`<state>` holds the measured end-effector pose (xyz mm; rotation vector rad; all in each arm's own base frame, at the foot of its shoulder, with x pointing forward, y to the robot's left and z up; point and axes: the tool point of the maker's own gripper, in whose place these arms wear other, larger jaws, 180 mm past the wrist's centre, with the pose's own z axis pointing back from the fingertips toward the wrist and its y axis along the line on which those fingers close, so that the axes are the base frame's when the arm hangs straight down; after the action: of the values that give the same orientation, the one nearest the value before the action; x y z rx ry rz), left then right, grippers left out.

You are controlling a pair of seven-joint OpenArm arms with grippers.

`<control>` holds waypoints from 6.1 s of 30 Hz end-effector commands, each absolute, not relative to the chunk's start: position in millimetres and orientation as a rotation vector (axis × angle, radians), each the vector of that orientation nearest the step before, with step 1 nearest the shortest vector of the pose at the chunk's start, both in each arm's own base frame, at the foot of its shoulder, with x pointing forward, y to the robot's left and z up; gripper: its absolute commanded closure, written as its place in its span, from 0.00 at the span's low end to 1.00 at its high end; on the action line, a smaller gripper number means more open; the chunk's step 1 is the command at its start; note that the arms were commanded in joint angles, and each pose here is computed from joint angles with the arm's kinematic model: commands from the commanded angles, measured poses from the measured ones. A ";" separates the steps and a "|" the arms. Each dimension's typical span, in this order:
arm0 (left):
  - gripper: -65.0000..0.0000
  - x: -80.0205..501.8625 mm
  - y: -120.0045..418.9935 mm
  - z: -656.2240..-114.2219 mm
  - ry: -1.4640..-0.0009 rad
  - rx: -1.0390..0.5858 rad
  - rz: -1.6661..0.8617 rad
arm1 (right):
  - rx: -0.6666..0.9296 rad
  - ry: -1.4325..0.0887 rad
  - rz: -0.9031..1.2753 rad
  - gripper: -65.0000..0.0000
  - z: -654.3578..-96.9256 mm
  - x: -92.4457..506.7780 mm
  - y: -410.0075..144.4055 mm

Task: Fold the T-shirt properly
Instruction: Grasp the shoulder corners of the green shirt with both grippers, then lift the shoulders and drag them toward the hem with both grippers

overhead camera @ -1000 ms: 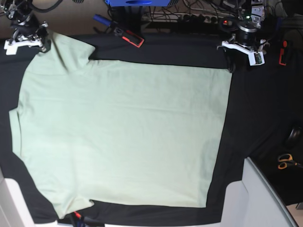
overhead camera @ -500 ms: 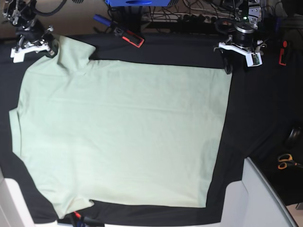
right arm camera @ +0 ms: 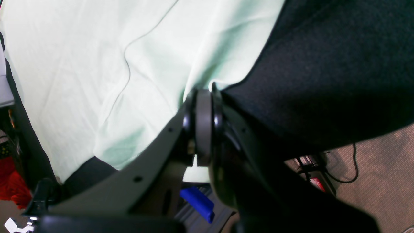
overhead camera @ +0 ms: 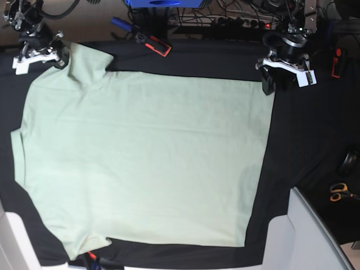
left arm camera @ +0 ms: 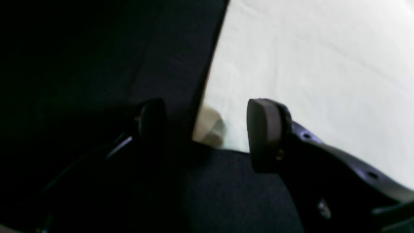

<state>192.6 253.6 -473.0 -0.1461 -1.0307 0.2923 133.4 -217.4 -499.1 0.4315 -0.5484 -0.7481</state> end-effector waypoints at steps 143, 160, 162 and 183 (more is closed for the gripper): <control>1.00 265.7 219.7 -387.6 -1.076 -0.230 0.108 | 0.382 -0.751 -0.534 1.00 -377.2 243.0 -275.2; 1.00 271.4 227.7 -358.0 -1.150 -0.203 0.098 | 0.392 -0.675 -0.529 1.00 -385.3 228.0 -270.4; 1.00 262.9 228.4 -364.7 -1.125 -0.198 0.097 | 0.387 -0.661 -0.538 1.00 -386.9 222.2 -273.1; 1.00 279.8 222.7 -354.6 -1.165 -0.217 0.096 | 0.418 -0.658 -0.617 1.00 -379.2 237.3 -283.8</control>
<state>271.5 220.6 -369.9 -0.2119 -1.1073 0.1038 229.4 -276.7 -390.2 0.4262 -0.6128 -0.6287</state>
